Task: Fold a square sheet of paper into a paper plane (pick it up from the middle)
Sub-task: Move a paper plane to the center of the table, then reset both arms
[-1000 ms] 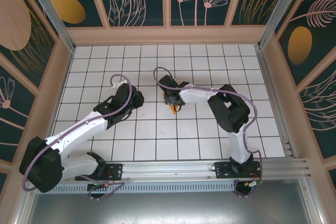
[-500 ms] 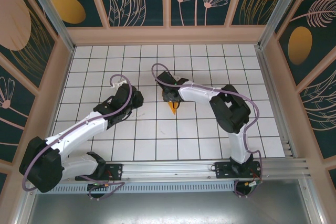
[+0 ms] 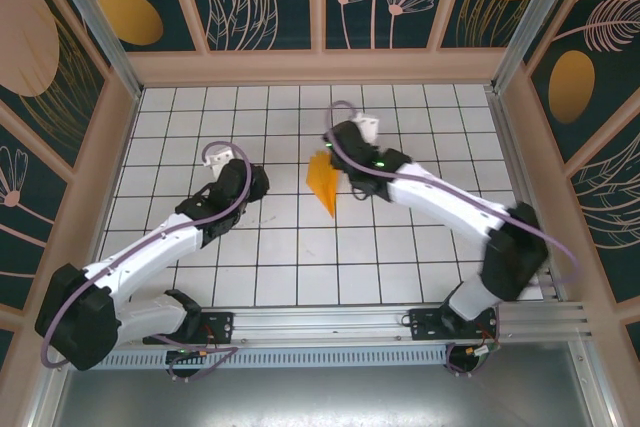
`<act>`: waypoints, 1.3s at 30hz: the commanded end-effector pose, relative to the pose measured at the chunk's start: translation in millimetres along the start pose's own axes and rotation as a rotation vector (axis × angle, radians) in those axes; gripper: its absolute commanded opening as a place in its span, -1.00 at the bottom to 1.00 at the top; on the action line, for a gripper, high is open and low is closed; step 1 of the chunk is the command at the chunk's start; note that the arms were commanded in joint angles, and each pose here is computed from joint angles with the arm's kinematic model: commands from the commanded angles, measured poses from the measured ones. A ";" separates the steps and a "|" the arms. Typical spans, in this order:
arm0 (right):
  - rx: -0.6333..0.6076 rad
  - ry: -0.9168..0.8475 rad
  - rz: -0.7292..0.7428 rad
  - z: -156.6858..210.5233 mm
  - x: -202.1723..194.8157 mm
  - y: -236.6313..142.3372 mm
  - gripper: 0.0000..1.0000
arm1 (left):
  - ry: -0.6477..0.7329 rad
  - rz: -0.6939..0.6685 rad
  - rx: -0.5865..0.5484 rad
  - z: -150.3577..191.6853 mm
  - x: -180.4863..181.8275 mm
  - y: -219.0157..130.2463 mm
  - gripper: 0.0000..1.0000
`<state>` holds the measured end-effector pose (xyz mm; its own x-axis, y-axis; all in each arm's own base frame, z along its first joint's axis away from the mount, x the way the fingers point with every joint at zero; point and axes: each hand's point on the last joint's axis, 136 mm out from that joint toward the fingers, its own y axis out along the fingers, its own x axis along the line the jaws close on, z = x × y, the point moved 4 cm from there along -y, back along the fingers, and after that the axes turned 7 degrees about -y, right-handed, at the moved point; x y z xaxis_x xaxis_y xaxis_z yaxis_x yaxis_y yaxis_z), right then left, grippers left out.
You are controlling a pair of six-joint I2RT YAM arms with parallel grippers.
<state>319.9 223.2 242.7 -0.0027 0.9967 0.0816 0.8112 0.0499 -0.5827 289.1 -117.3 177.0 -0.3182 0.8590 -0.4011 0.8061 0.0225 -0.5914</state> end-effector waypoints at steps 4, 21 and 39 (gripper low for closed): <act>-0.238 0.000 0.424 -4.7 -156.3 4.4 0.17 | -0.001 -0.361 -0.399 -66.7 82.5 -0.3 0.97; -0.472 -0.024 0.209 49.3 -249.6 51.6 0.41 | 0.207 -0.271 -0.613 -82.4 121.1 62.7 0.98; -0.484 -0.069 0.088 69.5 -243.8 69.0 0.98 | 0.204 -0.044 -0.626 -70.0 129.0 53.8 0.98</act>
<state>330.5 -13.6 112.6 0.0636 0.9977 -0.0230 0.9765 -0.0670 -0.2048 322.0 32.1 127.2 -0.3386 0.9243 -0.1763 0.9391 0.3205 -0.1239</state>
